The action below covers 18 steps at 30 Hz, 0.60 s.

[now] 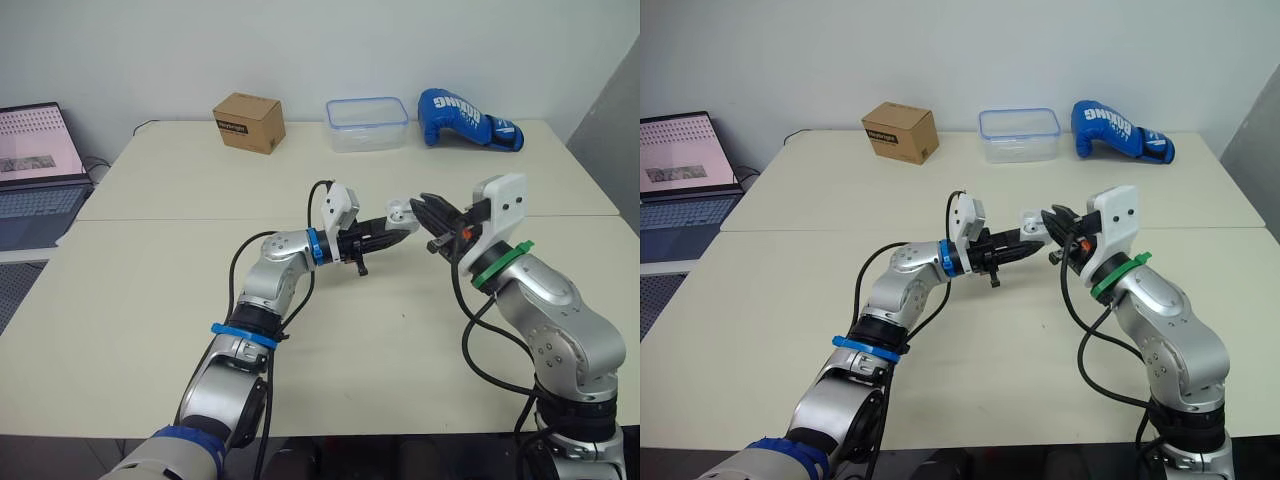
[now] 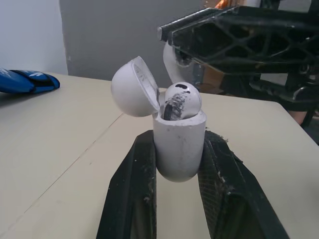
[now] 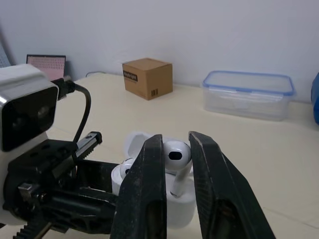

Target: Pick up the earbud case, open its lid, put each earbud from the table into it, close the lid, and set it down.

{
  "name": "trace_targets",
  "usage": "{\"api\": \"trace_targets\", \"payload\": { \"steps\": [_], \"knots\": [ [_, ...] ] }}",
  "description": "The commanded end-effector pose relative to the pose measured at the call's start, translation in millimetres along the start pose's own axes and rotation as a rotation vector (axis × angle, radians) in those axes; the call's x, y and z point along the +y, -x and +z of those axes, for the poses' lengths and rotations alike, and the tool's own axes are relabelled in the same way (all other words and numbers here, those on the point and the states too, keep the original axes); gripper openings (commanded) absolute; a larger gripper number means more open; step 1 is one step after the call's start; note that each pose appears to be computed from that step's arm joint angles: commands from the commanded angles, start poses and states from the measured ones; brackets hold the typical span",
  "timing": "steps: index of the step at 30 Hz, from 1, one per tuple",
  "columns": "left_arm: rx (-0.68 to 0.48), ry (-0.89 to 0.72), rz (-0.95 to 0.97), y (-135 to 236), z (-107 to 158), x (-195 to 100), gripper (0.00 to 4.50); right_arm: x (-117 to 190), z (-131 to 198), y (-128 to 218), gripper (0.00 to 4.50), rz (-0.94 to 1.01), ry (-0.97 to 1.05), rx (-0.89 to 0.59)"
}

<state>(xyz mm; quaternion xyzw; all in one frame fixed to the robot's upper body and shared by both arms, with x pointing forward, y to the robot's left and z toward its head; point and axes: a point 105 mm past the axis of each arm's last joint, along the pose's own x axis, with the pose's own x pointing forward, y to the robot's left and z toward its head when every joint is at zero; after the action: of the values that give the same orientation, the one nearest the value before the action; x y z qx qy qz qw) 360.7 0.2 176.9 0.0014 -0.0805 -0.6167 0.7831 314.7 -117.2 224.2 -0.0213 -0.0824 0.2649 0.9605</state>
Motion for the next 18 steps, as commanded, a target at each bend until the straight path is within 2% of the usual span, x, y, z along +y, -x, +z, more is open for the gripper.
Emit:
{"api": "trace_targets", "payload": {
  "steps": [1, 18],
  "knots": [
    [-0.061, -0.056, -0.015, -2.9, 20.2, -1.1, 0.74, -5.4, 1.1, 2.7, 0.34, -0.017, 0.026, -0.003],
    [-0.082, -0.058, -0.040, -4.5, 22.5, -7.7, 0.74, -1.3, -9.5, 3.9, 0.34, 0.022, 0.034, 0.044]
  ]
}}
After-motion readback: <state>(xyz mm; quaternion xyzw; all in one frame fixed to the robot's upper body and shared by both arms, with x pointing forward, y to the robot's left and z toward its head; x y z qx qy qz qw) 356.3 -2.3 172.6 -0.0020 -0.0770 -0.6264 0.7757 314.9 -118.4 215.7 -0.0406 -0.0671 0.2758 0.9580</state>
